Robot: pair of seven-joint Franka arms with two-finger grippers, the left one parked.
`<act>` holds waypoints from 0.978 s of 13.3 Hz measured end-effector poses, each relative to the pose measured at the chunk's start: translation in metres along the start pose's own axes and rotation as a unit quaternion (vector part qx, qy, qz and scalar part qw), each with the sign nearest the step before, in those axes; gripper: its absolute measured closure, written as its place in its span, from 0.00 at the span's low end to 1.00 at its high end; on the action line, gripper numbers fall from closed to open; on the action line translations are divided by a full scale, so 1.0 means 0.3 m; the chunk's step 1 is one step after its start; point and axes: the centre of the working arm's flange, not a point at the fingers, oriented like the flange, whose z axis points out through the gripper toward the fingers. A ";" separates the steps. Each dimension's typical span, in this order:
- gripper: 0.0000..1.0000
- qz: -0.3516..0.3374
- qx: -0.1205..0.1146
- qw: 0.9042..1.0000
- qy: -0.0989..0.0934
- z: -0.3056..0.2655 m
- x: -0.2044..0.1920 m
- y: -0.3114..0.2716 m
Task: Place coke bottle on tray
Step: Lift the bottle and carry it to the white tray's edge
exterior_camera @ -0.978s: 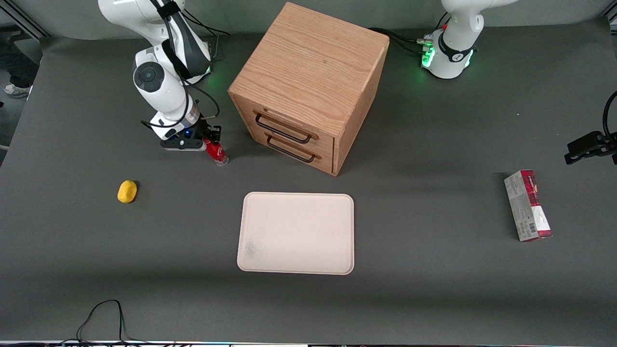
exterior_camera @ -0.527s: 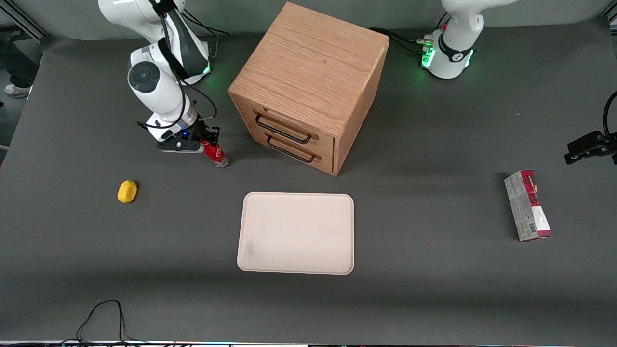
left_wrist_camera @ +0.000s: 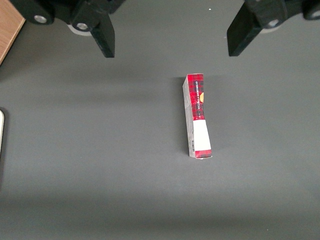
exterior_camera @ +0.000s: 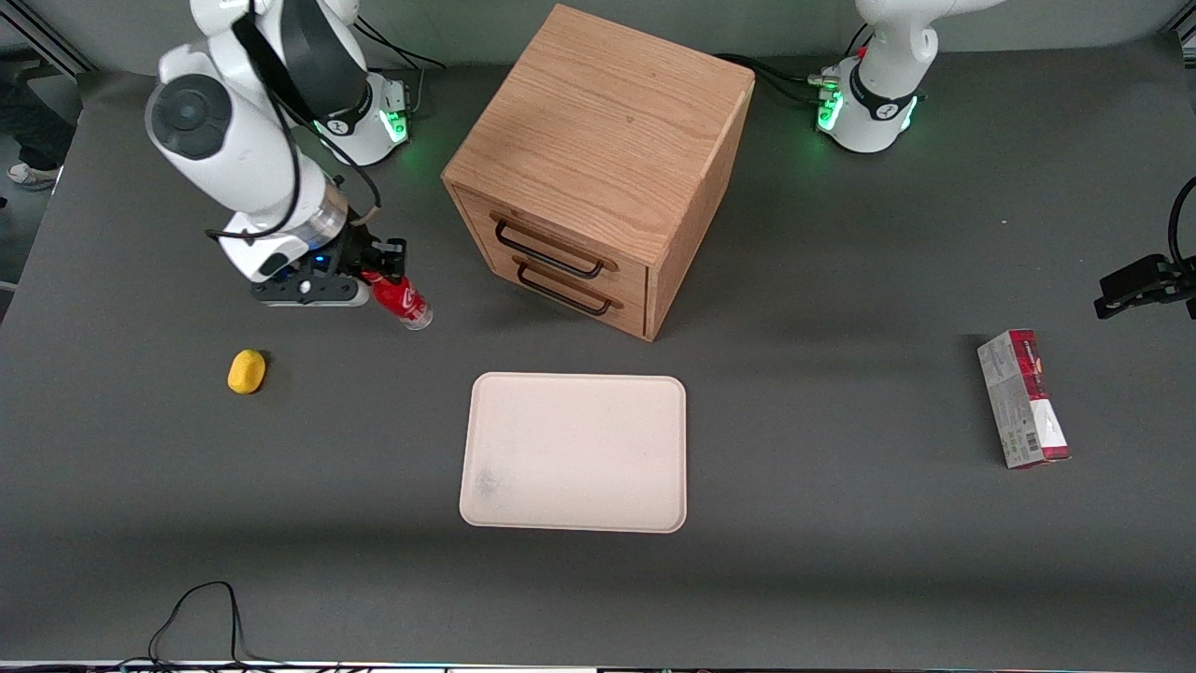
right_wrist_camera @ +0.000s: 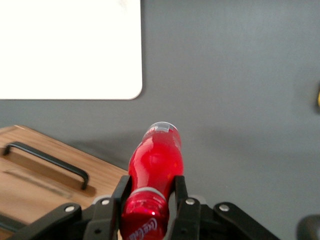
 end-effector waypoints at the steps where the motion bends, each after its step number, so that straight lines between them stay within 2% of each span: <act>1: 0.60 -0.001 0.000 1.000 -0.004 -0.064 0.050 -0.010; 4: 0.60 -0.007 -0.016 1.000 -0.018 -0.175 0.212 -0.026; 8: 0.60 -0.028 0.012 0.999 -0.015 -0.122 0.409 -0.124; 10: 0.60 -0.038 0.029 0.999 0.001 -0.010 0.507 -0.169; 13: 0.60 -0.054 0.026 0.998 0.036 0.213 0.624 -0.234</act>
